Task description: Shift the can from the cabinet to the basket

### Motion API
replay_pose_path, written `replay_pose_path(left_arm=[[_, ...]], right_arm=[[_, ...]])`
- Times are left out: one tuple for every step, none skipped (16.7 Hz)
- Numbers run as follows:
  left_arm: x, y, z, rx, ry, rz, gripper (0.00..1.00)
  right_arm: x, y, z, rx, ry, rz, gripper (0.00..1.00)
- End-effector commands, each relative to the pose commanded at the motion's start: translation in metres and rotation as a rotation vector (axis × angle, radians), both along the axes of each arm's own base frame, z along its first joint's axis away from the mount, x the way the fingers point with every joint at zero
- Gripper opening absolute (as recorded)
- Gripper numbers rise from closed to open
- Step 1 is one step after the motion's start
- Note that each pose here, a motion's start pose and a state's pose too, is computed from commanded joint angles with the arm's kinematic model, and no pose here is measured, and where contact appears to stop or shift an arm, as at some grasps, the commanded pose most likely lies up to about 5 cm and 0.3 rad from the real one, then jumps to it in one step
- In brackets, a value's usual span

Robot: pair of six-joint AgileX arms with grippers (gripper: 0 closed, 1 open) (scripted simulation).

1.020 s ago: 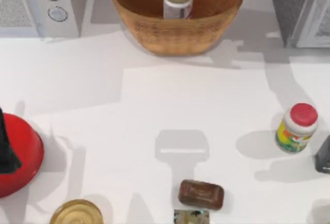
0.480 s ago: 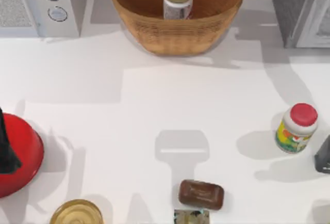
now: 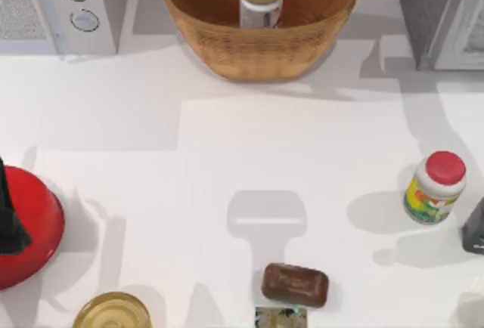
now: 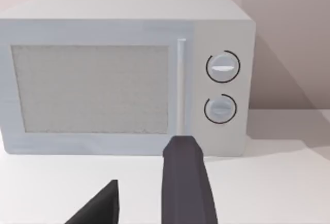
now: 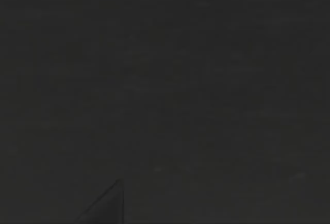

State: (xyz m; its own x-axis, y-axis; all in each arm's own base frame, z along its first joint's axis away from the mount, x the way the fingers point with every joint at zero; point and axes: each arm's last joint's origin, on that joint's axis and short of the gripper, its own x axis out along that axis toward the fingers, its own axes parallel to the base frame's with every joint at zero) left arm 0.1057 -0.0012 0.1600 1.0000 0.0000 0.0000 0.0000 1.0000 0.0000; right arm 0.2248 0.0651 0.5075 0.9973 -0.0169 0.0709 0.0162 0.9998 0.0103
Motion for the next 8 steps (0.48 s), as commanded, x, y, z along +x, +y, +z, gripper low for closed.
replay_pose_path(left_arm=[[0.0,0.0,0.0,0.0,0.0,0.0,1.0],[0.0,0.0,0.0,0.0,0.0,0.0,1.0],[0.0,0.0,0.0,0.0,0.0,0.0,1.0],[0.0,0.0,0.0,0.0,0.0,0.0,1.0],[0.0,0.0,0.0,0.0,0.0,0.0,1.0],[0.0,0.0,0.0,0.0,0.0,0.0,1.0],[0.0,0.0,0.0,0.0,0.0,0.0,1.0],[0.0,0.0,0.0,0.0,0.0,0.0,1.0]], right_arm=[[-0.01,-0.005,-0.009,-0.001,0.001,0.006,1.0],[-0.02,-0.011,-0.02,-0.003,0.006,0.011,1.0],[-0.029,-0.016,-0.034,-0.007,0.016,0.016,1.0],[-0.039,-0.021,-0.052,-0.011,0.03,0.021,1.0],[-0.047,-0.027,-0.072,-0.016,0.048,0.024,1.0],[-0.056,-0.032,-0.094,-0.02,0.068,0.027,1.0],[-0.064,-0.036,-0.118,-0.024,0.089,0.029,1.0],[-0.073,-0.041,-0.143,-0.026,0.109,0.03,1.0]])
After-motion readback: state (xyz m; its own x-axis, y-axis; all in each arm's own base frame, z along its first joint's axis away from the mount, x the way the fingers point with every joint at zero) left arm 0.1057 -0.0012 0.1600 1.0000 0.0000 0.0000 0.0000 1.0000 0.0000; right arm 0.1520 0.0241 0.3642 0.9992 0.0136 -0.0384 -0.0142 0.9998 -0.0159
